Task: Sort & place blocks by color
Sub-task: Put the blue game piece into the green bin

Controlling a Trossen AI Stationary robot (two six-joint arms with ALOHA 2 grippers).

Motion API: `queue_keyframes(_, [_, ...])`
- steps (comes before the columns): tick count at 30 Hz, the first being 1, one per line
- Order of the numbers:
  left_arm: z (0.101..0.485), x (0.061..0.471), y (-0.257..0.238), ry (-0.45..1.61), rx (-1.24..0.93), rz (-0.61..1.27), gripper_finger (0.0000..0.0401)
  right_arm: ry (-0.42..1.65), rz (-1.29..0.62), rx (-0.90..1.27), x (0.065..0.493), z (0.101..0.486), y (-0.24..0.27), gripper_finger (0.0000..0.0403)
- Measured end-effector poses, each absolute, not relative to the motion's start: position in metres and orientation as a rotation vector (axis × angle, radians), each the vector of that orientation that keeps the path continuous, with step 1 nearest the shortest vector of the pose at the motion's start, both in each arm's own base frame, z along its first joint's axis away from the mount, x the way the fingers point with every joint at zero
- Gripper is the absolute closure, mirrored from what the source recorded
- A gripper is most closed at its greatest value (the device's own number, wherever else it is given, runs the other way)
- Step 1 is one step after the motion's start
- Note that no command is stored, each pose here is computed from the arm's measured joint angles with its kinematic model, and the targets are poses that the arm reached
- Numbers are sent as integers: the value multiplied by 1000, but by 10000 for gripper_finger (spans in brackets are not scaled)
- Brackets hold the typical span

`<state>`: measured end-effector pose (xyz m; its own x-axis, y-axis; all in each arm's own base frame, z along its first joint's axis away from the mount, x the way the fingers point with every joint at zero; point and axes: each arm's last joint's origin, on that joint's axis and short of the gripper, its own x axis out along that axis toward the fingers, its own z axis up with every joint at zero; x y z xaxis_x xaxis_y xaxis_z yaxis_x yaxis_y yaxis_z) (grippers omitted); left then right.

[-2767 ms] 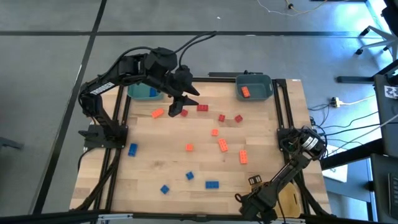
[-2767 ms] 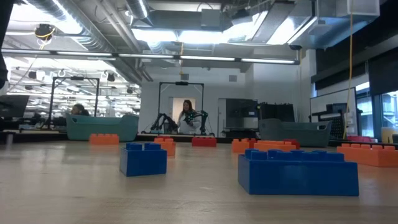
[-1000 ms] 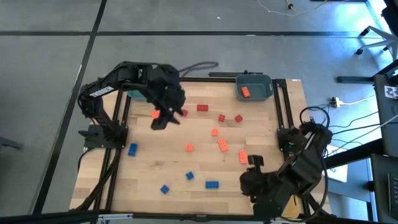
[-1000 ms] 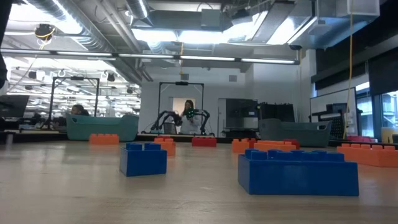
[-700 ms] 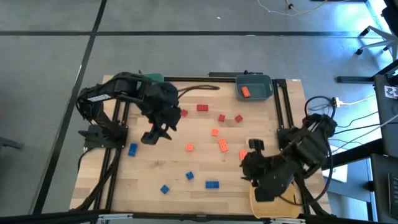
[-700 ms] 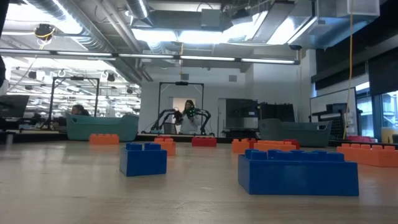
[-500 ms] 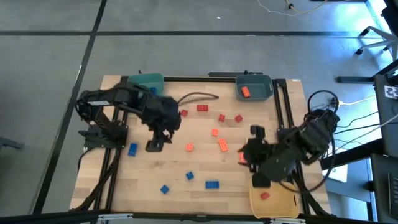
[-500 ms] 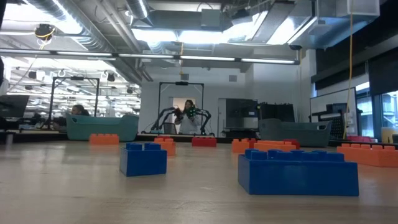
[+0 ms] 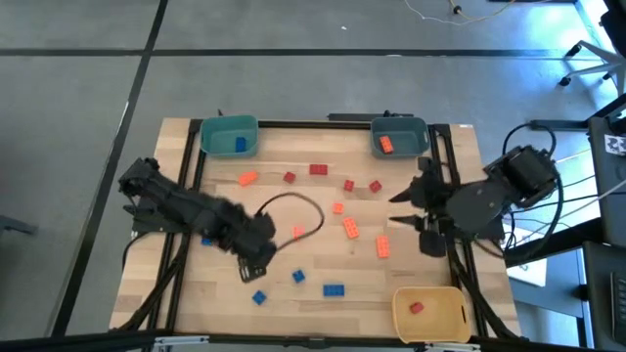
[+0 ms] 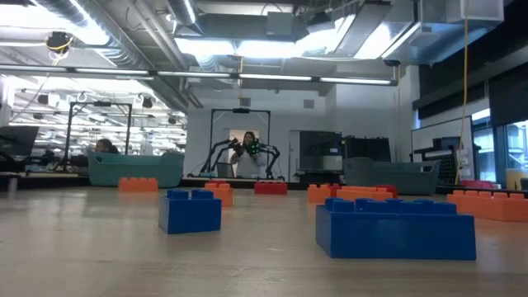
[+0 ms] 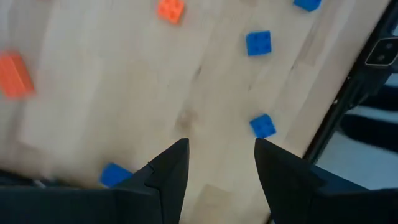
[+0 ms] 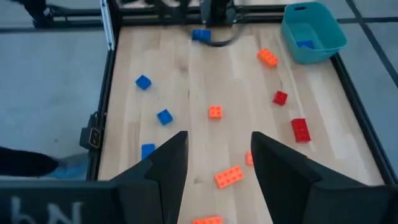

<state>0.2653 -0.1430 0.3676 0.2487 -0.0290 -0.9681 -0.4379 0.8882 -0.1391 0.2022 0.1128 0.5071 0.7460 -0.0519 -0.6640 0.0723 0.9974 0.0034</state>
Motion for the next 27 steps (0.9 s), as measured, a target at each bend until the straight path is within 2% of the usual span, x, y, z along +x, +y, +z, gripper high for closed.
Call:
queue_keyframes(4, [346,262,-171,1252,-545,348,225,699,-78,6,195,512,106,226])
queue_keyframes(11, [308,256,-191,1156,-830,595,225,700,-53,-57,195,512,106,226])
queue_keyframes(19, [271,255,-212,1157,-902,475,225,700,-60,-36,195,512,106,226])
queue_keyframes(27, [234,240,-223,1196,-895,457,225,700,-71,-3,195,512,106,226])
